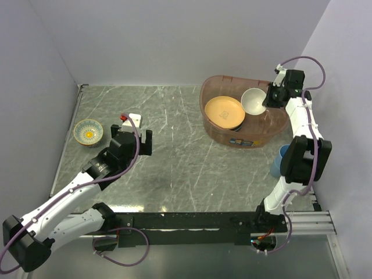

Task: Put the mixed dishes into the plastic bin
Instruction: Place the bowl in the plastic bin.

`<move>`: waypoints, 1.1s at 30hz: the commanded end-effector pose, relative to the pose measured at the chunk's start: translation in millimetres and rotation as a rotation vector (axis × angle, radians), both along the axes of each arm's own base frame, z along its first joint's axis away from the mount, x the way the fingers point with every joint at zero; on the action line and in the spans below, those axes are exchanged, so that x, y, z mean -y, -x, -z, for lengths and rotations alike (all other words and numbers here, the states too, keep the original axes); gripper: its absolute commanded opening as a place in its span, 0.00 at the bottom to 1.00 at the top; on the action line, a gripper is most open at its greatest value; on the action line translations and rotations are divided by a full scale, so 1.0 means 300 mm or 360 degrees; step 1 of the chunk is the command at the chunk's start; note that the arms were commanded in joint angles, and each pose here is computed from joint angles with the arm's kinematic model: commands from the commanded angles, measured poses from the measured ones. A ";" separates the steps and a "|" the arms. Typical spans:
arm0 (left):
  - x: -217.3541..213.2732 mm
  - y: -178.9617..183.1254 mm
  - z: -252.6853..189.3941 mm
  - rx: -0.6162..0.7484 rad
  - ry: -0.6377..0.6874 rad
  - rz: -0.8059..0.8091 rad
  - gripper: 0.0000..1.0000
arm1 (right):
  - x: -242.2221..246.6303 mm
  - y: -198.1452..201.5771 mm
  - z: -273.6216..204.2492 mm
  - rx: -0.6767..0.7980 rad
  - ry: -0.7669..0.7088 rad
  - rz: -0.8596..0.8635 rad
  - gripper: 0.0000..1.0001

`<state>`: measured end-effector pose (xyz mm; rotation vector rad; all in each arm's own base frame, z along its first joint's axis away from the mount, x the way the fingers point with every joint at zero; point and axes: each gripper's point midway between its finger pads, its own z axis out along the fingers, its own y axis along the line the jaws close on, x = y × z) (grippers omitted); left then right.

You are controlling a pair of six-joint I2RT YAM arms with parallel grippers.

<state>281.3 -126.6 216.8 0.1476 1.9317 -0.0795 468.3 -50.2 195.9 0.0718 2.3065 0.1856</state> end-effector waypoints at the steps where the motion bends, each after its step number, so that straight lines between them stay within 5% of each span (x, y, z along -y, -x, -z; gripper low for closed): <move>1: -0.015 -0.022 -0.026 0.0049 -0.0031 -0.0045 0.99 | 0.080 -0.142 -0.135 0.0245 0.0078 0.0144 0.00; 33: -0.009 -0.053 0.055 -0.0048 -0.0167 -0.0062 0.99 | 0.207 -0.314 0.183 -0.0037 0.0243 0.0280 0.05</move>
